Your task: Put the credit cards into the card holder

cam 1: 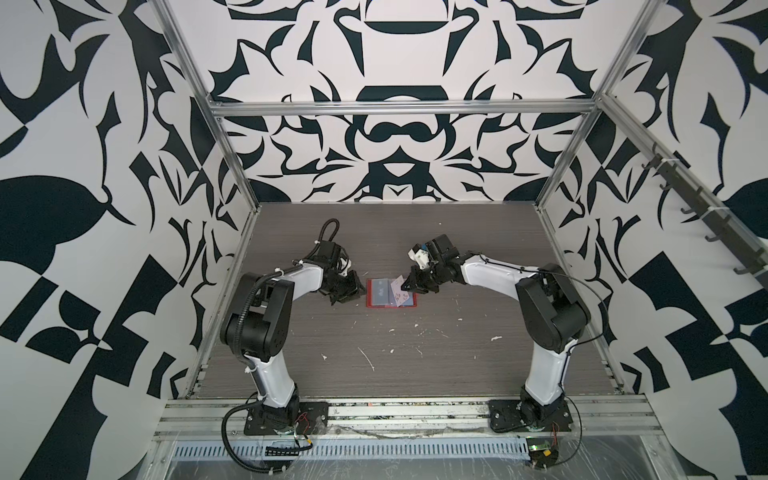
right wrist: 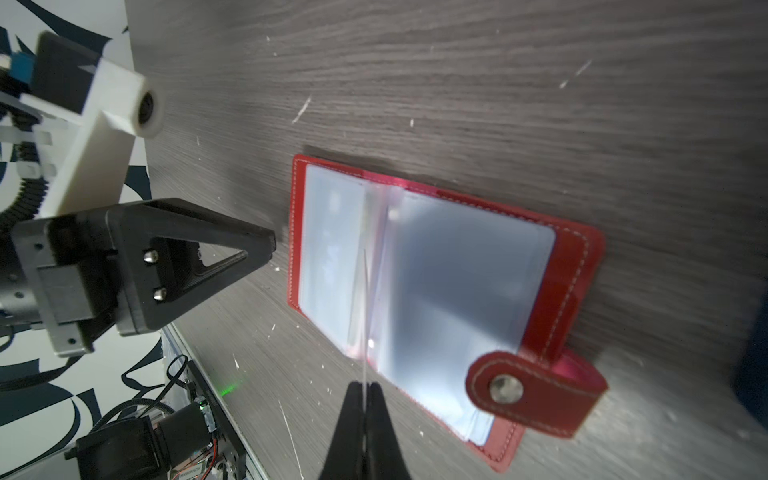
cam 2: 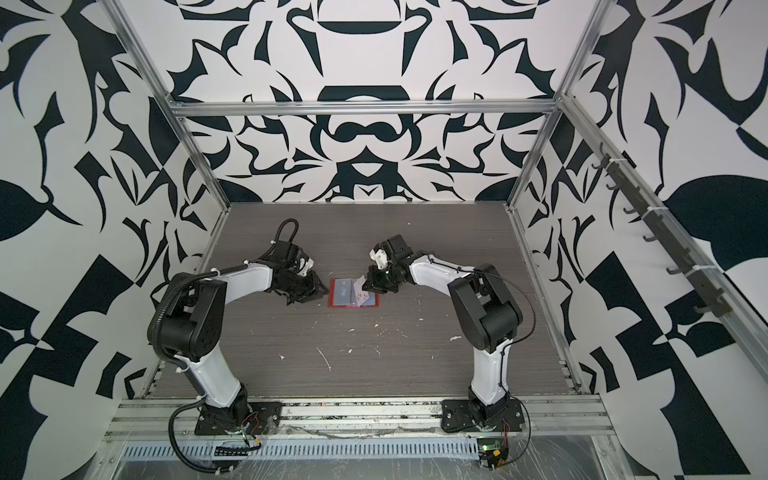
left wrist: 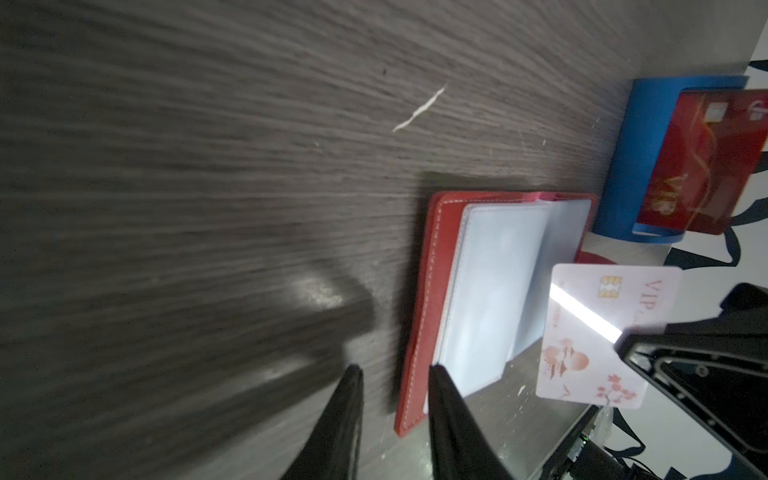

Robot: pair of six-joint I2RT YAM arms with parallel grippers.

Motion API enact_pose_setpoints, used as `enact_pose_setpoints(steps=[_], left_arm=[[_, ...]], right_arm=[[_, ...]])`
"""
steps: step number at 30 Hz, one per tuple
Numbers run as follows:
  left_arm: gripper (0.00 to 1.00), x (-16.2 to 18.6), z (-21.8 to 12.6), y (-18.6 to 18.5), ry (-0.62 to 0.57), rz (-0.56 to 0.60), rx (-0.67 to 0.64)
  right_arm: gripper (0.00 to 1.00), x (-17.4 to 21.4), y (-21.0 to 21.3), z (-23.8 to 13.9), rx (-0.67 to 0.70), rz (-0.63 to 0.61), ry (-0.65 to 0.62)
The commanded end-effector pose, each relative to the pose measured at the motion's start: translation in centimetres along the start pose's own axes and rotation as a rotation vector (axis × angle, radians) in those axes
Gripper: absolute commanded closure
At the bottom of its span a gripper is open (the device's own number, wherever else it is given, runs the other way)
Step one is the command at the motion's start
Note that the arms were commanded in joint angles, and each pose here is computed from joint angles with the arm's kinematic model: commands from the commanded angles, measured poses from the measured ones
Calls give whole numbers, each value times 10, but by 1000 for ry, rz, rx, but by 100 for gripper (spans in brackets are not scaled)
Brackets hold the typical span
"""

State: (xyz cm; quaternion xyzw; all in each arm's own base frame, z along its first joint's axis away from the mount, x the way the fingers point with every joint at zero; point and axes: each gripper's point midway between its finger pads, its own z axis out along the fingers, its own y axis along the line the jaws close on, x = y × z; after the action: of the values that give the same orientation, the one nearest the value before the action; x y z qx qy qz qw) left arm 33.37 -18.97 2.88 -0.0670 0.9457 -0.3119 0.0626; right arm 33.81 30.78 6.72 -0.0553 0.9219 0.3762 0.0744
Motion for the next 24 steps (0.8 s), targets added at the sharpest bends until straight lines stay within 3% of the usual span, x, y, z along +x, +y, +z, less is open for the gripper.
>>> enact_pose_setpoints(steps=[1,24], left_arm=[[69,1,6,2,20,-19,19],[82,-4,19,11,36,-37,-13]], right_arm=[[100,-13,24,-3,-65,-33,-23],[100,-16,27,-5,-42,-65,-34]])
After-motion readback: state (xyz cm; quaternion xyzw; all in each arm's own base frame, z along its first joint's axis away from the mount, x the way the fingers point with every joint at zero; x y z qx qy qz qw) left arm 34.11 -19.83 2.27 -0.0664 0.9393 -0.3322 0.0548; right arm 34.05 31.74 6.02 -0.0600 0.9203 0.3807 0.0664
